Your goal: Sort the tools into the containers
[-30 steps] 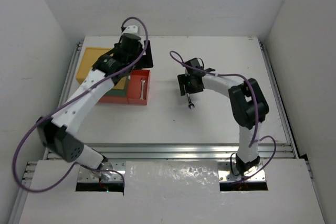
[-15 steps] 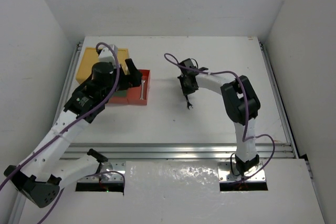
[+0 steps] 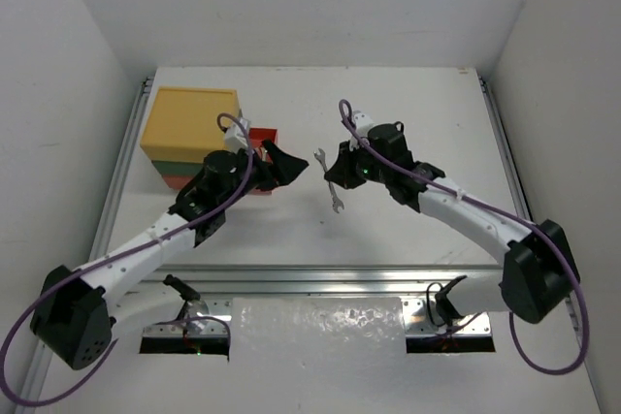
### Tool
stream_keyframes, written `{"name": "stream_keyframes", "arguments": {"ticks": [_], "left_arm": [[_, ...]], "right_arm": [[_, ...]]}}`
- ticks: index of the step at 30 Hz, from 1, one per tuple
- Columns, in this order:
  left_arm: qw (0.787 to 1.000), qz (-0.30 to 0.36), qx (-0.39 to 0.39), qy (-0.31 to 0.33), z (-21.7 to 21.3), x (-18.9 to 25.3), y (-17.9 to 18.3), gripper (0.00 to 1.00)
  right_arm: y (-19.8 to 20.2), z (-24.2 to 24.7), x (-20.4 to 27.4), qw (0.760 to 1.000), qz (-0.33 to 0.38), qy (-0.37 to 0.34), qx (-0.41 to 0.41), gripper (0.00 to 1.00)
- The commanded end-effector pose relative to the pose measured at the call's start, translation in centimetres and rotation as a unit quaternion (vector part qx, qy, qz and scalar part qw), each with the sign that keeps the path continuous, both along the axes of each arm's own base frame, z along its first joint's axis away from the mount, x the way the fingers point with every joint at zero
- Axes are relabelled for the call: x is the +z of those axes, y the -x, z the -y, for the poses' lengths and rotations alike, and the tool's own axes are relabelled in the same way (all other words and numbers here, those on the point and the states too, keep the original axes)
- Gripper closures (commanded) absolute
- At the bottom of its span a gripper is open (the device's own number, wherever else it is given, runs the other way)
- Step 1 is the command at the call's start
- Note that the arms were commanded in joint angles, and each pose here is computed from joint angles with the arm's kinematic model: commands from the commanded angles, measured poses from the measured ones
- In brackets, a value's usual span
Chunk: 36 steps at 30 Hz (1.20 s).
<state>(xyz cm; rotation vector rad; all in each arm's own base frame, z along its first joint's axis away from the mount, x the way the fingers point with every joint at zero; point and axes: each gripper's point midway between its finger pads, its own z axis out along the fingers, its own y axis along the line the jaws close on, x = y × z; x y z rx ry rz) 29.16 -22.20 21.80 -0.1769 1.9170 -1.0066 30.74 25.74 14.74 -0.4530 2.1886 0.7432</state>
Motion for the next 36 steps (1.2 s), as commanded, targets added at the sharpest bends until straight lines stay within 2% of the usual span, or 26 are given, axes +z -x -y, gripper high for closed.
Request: {"name": "stream_keyframes", "arguments": {"ticks": [1,5,11,12,14,15,16,17,18,20,21,22,23,24,25,26,27,28,30,31,33,34,36], "left_arm": [[0.99,0.083,-0.05,0.102,3.8,6.6,-0.1,0.17],[0.991,0.068,-0.055,0.105,5.2,6.5,-0.8,0.2],[0.994,0.026,-0.056,0.088,5.8,3.9,-0.9,0.42],[0.994,0.024,-0.057,0.086,5.9,3.6,-0.9,0.53],[0.994,0.018,-0.064,0.085,6.2,3.3,-0.8,0.65],[0.994,0.016,-0.068,0.085,6.3,3.3,-0.7,0.77],[0.994,0.018,-0.072,0.083,6.5,3.4,-0.7,0.82],[0.993,0.023,-0.075,0.083,6.6,3.8,-0.9,0.93],[0.993,0.025,-0.08,0.079,6.8,3.9,-0.9,0.99],[0.993,0.048,-0.084,0.064,7.1,5.3,-1.6,1.0],[0.995,0.043,-0.079,0.046,7.0,5.2,-1.9,1.0],[0.994,0.079,-0.073,0.025,6.9,7.7,-2.9,1.0],[0.995,0.075,-0.059,-0.007,6.7,7.5,-3.9,1.0],[0.996,0.03,-0.01,-0.08,4.7,5.1,-5.0,1.0],[0.99,0.063,0.022,-0.127,3.4,8.2,-6.6,1.0],[0.98,0.037,0.053,-0.188,2.2,6.2,-8.0,1.0],[0.948,-0.001,0.132,-0.289,-2.1,4.3,-8.8,1.0],[0.935,0.008,0.17,-0.31,-3.4,6.7,-9.8,1.0],[0.896,-0.034,0.199,-0.396,-6.4,4.6,-11.0,1.0],[0.889,-0.023,0.206,-0.409,-7.0,6.4,-12.0,1.0],[0.866,-0.055,0.196,-0.458,-8.5,4.2,-13.7,1.0],[0.866,-0.054,0.196,-0.456,-8.7,4.8,-14.7,1.0],[0.851,-0.092,0.184,-0.483,-10.0,1.8,-16.1,1.0]], "right_arm": [[2.2,-3.3,4.1,0.993,0.049,-0.082,0.064,1.0],[3.7,-3.9,6.1,0.988,0.079,-0.108,0.075,1.0],[3.9,-4.0,8.6,0.983,0.104,-0.137,0.066,1.0],[3.9,-4.1,8.9,0.982,0.106,-0.142,0.068,1.0],[3.9,-4.3,9.3,0.981,0.106,-0.149,0.07,1.0],[3.9,-4.5,9.6,0.98,0.108,-0.153,0.071,1.0],[3.8,-4.6,9.7,0.979,0.108,-0.156,0.071,1.0],[4.0,-4.8,9.8,0.978,0.107,-0.16,0.077,1.0],[4.1,-4.9,10.2,0.976,0.111,-0.167,0.081,1.0],[4.4,-5.0,10.3,0.974,0.112,-0.174,0.089,0.97],[4.8,-5.1,10.7,0.972,0.116,-0.18,0.098,0.92],[4.9,-5.0,10.7,0.972,0.118,-0.178,0.099,0.62],[4.7,-4.5,10.3,0.974,0.119,-0.17,0.086,0.38],[3.8,-3.1,9.8,0.981,0.122,-0.146,0.04,0.15],[3.3,-2.1,9.3,0.984,0.122,-0.126,0.014,0.01],[2.5,-0.8,9.1,0.987,0.121,-0.107,-0.017,0.01],[2.6,0.6,8.1,0.991,0.102,-0.08,-0.041,0.01],[2.3,1.7,7.4,0.991,0.096,-0.063,-0.064,0.01],[2.6,3.0,7.2,0.991,0.092,-0.058,-0.074,0.01],[2.6,3.4,7.0,0.991,0.092,-0.057,-0.077,0.01],[2.9,4.3,6.3,0.991,0.086,-0.052,-0.084,0.01],[3.1,4.6,6.6,0.991,0.09,-0.055,-0.087,0.01],[3.4,5.0,6.4,0.991,0.089,-0.056,-0.086,0.01]]}}
